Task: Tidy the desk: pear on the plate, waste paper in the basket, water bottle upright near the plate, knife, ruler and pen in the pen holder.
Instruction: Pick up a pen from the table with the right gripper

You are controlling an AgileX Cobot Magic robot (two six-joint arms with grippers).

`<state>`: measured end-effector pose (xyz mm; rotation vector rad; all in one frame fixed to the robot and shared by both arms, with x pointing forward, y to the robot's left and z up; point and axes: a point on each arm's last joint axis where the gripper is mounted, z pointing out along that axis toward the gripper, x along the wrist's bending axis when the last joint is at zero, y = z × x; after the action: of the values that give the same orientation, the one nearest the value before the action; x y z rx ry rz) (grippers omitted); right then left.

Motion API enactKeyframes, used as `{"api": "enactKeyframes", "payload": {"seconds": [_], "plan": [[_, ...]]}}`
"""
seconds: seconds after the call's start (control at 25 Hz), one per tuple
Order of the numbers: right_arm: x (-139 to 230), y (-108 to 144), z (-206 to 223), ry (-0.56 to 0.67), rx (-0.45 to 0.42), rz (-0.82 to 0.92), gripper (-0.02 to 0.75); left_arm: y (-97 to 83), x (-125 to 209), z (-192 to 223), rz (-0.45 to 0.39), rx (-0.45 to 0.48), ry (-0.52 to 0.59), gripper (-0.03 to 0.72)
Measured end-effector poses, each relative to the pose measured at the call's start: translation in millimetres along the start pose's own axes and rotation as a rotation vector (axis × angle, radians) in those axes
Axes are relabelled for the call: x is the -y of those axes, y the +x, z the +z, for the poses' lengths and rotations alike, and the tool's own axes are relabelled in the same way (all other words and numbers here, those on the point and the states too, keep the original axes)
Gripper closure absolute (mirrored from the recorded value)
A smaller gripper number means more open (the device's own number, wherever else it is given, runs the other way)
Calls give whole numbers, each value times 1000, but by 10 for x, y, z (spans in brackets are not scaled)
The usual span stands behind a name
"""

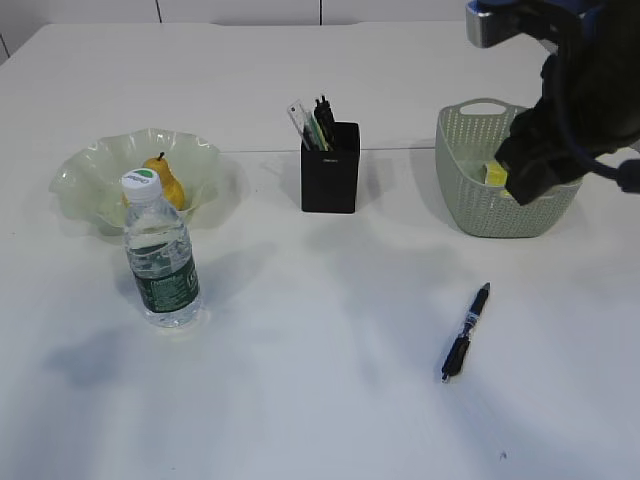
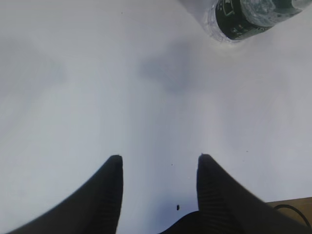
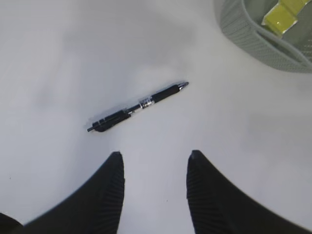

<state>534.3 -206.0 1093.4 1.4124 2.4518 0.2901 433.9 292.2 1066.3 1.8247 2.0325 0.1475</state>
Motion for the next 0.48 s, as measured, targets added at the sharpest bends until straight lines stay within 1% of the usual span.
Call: {"api": "enactKeyframes", "payload": {"seconds": [0.24,0.48], "plan": [[159,73,81,25,-41,-109,418,0,0,0,0,0,0,340],[59,73,245,-32,-32,-215,418,0,0,0,0,0,0,340]]}}
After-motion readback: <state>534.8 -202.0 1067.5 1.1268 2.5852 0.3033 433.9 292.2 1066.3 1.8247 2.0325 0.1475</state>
